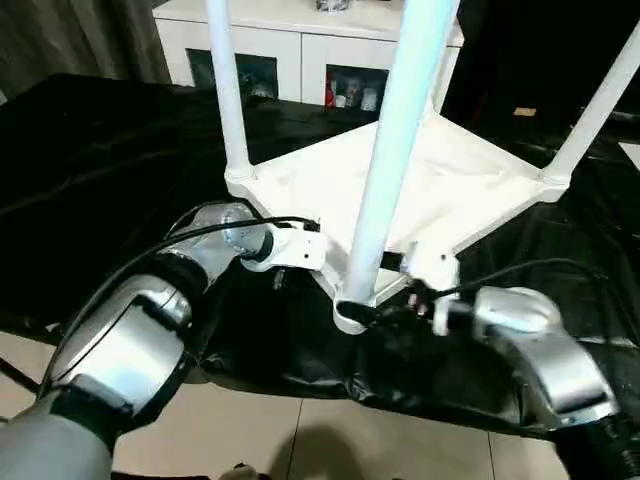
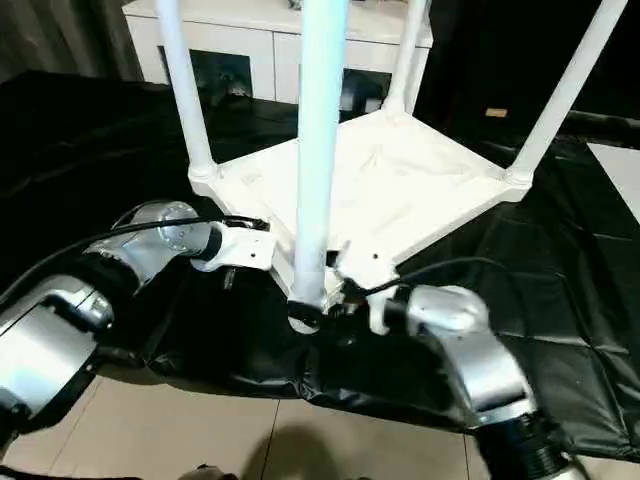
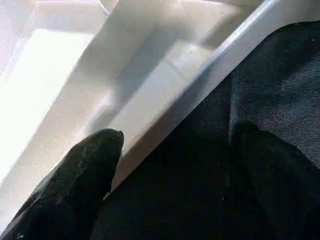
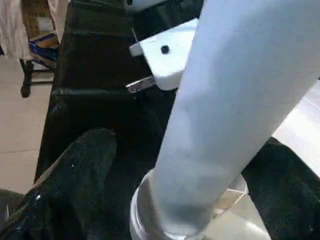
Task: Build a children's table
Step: Rotate table base
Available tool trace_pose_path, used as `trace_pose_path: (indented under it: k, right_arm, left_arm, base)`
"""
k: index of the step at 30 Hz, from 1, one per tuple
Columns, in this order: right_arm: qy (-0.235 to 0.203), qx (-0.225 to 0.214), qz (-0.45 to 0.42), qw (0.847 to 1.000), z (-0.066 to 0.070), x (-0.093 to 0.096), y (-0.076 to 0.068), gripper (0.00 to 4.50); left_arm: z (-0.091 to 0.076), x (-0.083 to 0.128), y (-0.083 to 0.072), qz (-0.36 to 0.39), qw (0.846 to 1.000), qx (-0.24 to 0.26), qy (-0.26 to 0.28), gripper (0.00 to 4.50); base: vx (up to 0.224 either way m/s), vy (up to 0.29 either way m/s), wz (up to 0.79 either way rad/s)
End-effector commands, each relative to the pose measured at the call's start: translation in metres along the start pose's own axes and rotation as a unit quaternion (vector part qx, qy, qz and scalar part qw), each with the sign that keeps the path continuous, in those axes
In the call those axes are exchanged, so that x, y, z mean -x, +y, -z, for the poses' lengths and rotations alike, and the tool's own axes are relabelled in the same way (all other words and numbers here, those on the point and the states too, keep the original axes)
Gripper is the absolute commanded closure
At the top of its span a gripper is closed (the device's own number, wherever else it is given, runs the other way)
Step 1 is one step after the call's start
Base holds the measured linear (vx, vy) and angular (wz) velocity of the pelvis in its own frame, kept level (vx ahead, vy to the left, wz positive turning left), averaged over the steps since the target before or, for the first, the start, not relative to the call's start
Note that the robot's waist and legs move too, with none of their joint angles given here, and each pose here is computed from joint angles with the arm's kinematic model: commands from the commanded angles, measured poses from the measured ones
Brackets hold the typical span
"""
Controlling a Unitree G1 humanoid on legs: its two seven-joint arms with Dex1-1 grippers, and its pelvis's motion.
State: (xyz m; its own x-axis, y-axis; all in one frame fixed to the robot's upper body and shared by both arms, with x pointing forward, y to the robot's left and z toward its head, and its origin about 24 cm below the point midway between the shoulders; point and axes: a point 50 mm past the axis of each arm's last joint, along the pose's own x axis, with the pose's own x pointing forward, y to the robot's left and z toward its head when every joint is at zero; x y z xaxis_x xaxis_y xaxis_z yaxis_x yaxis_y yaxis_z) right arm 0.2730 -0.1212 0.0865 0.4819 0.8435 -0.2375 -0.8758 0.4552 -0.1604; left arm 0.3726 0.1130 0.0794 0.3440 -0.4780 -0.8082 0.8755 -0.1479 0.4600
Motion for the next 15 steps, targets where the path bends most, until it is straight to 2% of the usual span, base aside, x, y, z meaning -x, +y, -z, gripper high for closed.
trace_pose_path:
  k: [1,5,7,9,11,13,15]
  right_arm:
    - [0.018,-0.010,0.034,0.999,0.005,-0.003,-0.007,0.40]
    - [0.010,-0.034,0.011,0.999,0.007,0.009,-0.008,0.40]
    - [0.025,-0.035,0.029,0.999,0.013,0.028,-0.020,0.40]
    - [0.034,-0.035,0.040,0.998,0.016,0.036,-0.026,0.40]
    - [0.059,-0.033,0.085,0.994,0.022,0.055,-0.044,0.40]
    - [0.069,-0.034,0.111,0.991,0.024,0.064,-0.053,0.40]
    - [0.103,-0.031,0.188,0.976,0.031,0.076,-0.072,0.40]
  left_arm:
    - [0.003,-0.003,-0.004,0.014,1.000,-0.002,0.013,0.14]
    - [-0.001,-0.006,-0.006,0.022,1.000,0.000,-0.001,0.14]
    - [-0.003,-0.006,-0.007,0.029,0.999,0.003,-0.016,0.14]
    - [-0.003,-0.006,-0.007,0.031,0.999,0.005,-0.020,0.14]
    - [-0.002,-0.005,-0.007,0.035,0.999,0.002,-0.018,0.14]
    - [-0.002,-0.005,-0.007,0.036,0.999,0.002,-0.017,0.14]
    - [-0.002,-0.005,-0.008,0.038,0.999,0.002,-0.019,0.14]
  base:
    - [0.000,0.000,0.00]
    - [0.000,0.000,0.00]
    - [0.000,0.000,0.00]
    - [0.000,0.000,0.00]
    - [0.000,0.000,0.00]
    - [0.000,0.000,0.00]
    - [0.000,0.000,0.00]
